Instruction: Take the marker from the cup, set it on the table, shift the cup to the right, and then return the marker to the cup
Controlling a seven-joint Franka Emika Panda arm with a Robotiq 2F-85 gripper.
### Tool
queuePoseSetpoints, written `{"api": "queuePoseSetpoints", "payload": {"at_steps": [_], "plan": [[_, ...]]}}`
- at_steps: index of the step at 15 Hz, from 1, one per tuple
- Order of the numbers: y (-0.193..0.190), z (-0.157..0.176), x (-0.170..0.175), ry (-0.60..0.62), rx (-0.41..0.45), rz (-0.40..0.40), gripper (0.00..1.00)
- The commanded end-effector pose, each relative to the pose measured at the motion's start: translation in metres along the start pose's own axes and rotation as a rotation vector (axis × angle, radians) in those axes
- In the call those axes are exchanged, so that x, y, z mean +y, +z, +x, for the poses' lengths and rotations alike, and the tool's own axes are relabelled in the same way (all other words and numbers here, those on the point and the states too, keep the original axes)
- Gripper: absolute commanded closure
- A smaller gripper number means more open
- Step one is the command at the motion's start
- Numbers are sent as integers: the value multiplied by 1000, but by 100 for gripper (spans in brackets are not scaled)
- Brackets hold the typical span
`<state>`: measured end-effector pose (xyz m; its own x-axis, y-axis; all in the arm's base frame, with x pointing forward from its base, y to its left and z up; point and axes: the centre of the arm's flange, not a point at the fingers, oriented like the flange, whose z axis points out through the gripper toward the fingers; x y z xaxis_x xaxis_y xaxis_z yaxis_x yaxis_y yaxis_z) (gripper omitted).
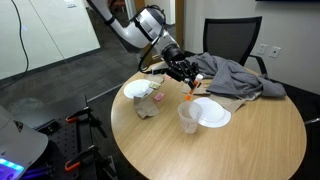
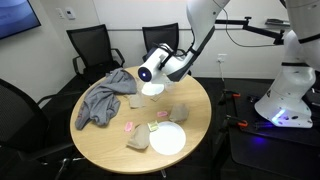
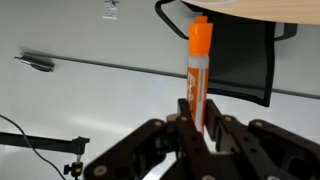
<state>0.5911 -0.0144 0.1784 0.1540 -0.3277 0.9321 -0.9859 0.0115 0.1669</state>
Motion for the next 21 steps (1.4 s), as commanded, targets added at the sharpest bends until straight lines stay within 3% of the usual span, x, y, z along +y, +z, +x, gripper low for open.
{"api": "queuePoseSetpoints", "payload": {"at_steps": [1,21], "plan": [[6,-10,-10,43,12,-25,95],[39,-65,-16,56,-34,-130,95]]}}
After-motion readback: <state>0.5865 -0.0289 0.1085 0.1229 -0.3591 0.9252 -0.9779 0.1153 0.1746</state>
